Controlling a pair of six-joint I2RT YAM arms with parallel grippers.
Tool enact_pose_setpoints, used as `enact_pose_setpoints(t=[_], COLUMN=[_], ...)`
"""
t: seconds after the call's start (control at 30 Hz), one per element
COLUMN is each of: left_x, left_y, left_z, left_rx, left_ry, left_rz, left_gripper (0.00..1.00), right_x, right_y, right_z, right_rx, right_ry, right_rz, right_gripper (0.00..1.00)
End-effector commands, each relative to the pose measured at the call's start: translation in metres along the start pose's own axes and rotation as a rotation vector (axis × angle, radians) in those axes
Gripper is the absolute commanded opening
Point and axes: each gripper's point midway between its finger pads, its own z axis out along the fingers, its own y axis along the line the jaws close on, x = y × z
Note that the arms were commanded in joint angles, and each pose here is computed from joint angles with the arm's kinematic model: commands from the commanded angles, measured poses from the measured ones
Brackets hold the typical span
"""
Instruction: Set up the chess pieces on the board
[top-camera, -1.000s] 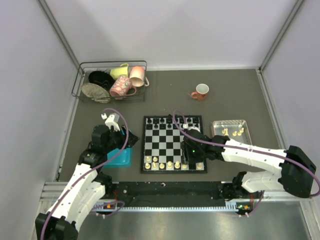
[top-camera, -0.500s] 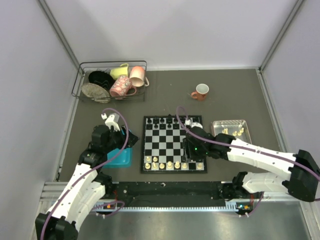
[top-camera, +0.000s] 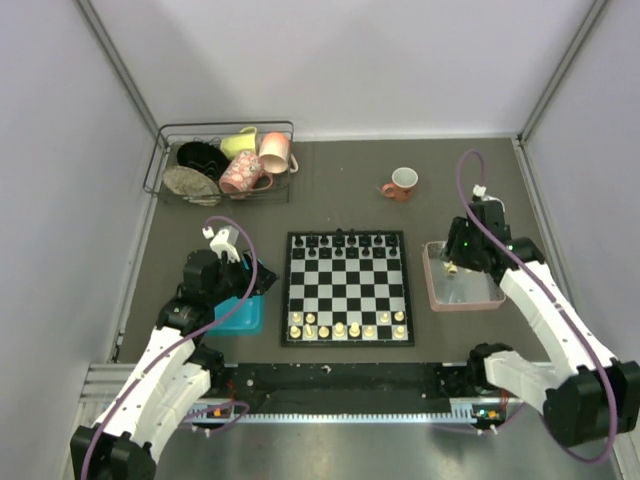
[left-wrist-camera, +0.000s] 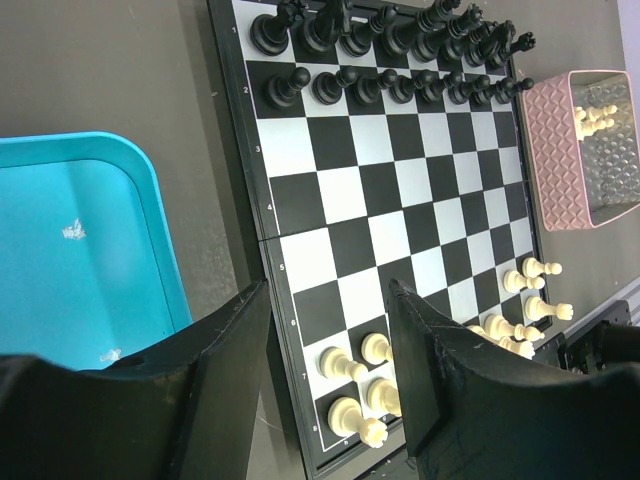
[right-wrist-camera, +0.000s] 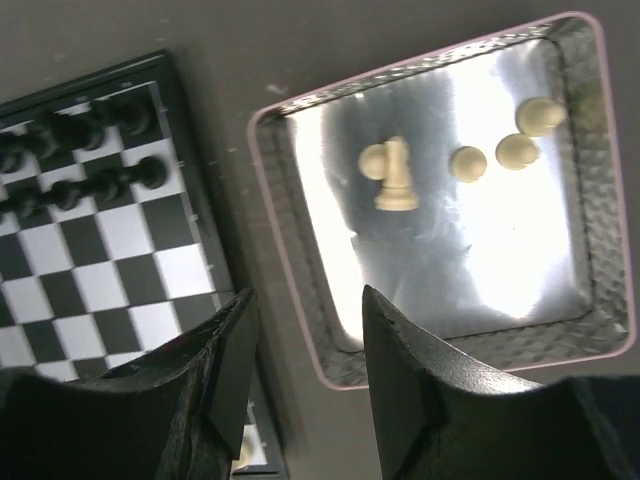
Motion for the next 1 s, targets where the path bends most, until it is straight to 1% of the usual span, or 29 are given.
enact_pose_setpoints(t=[0.0,0.07,0.13,0.2,0.37,0.47,0.7,0.97], left_x=[-0.007,-0.007,-0.007,-0.007,-0.006,-0.006,-0.007,-0.006], left_y=[-0.004,-0.004,-0.004,-0.004,-0.004,-0.004,-0.004,-0.004], left_z=[0.001,0.002,0.002,0.002,0.003,0.003,0.004,0.003], left_rx=[0.028,0.028,0.028,0.03,0.036,0.033,0.032,0.032], left_ry=[-0.033,-0.032,-0.03,-0.029,-0.027,-0.027,-0.031,-0.031], left_rz=[0.025,0.025,0.025,0.024,0.025,0.027,0.027,0.027], left_gripper=[0.55,0.55,0.55,0.55,0.55,0.55,0.55,0.55], right_x=[-0.013,-0.016,-0.018,-0.013,0.002,0.005,0.01,0.018], right_y=[-0.035,-0.036,-0.045,-0.052,-0.047,-0.051,-0.067,-0.076], right_z=[0.013,0.015,0.022,0.031,0.064,0.075,0.086,0.099], right_rx=[0.126,0.132,0.179,0.204,0.172,0.186,0.238,0.239], right_ry=[0.017,0.022,0.016,0.031,0.104,0.114,0.144,0.177], right_rz=[-0.038,-0.044,-0.029,-0.013,-0.004,-0.009,-0.003,0.019], right_gripper=[0.45,0.44,0.43,0.44,0.42,0.41,0.37,0.33])
